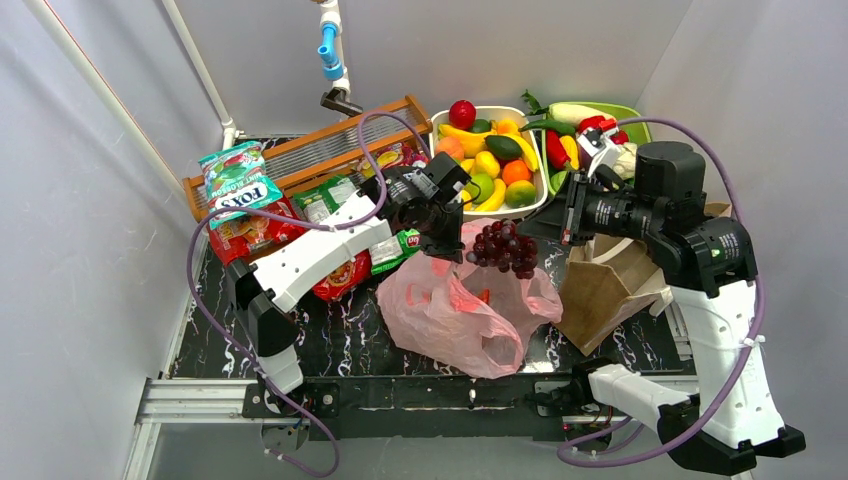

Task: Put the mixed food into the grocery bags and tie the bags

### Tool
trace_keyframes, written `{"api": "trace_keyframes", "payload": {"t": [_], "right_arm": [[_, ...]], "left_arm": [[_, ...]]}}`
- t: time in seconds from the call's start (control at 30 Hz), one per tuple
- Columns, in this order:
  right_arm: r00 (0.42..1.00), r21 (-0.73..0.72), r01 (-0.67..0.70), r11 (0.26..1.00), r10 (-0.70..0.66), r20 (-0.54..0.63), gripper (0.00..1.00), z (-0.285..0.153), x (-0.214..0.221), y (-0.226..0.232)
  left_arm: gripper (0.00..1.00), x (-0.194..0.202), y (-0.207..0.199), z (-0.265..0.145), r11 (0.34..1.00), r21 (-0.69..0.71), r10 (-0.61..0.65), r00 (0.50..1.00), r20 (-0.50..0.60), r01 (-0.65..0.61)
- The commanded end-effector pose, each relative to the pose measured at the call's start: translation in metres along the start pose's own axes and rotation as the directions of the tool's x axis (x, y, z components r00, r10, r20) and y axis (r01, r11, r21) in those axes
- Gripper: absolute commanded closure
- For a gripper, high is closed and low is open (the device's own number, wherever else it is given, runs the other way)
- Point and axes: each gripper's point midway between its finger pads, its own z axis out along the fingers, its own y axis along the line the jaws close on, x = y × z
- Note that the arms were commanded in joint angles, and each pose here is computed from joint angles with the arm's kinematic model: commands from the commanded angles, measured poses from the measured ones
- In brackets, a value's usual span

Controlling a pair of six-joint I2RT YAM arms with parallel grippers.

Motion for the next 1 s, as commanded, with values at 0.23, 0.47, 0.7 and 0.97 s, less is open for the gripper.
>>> {"api": "trace_keyframes", "payload": {"t": [0.23, 0.47, 0.7, 0.97], "right_arm": [[0.994, -0.050, -0.096, 0.994, 0.093, -0.058, 0.99, 0.008, 0.019, -0.001], [0.985, -0.027, -0.145, 0.989, 0.142, -0.102, 0.99, 0.019, 0.032, -0.016], [0.971, 0.007, -0.189, 0.982, 0.188, -0.146, 0.99, 0.030, 0.048, -0.033], [0.950, 0.027, -0.234, 0.972, 0.235, -0.205, 0.99, 0.041, 0.062, -0.044]], "left_arm": [[1.00, -0.012, -0.009, -0.013, 0.999, 0.038, 0.004, 1.000, 0.010, -0.004], [1.00, -0.016, -0.011, -0.016, 0.999, 0.043, 0.001, 1.000, 0.015, -0.001], [1.00, -0.019, -0.011, -0.018, 0.999, 0.050, -0.003, 1.000, 0.024, 0.001], [1.00, -0.022, -0.013, -0.018, 0.998, 0.058, -0.007, 1.000, 0.025, 0.005]]}}
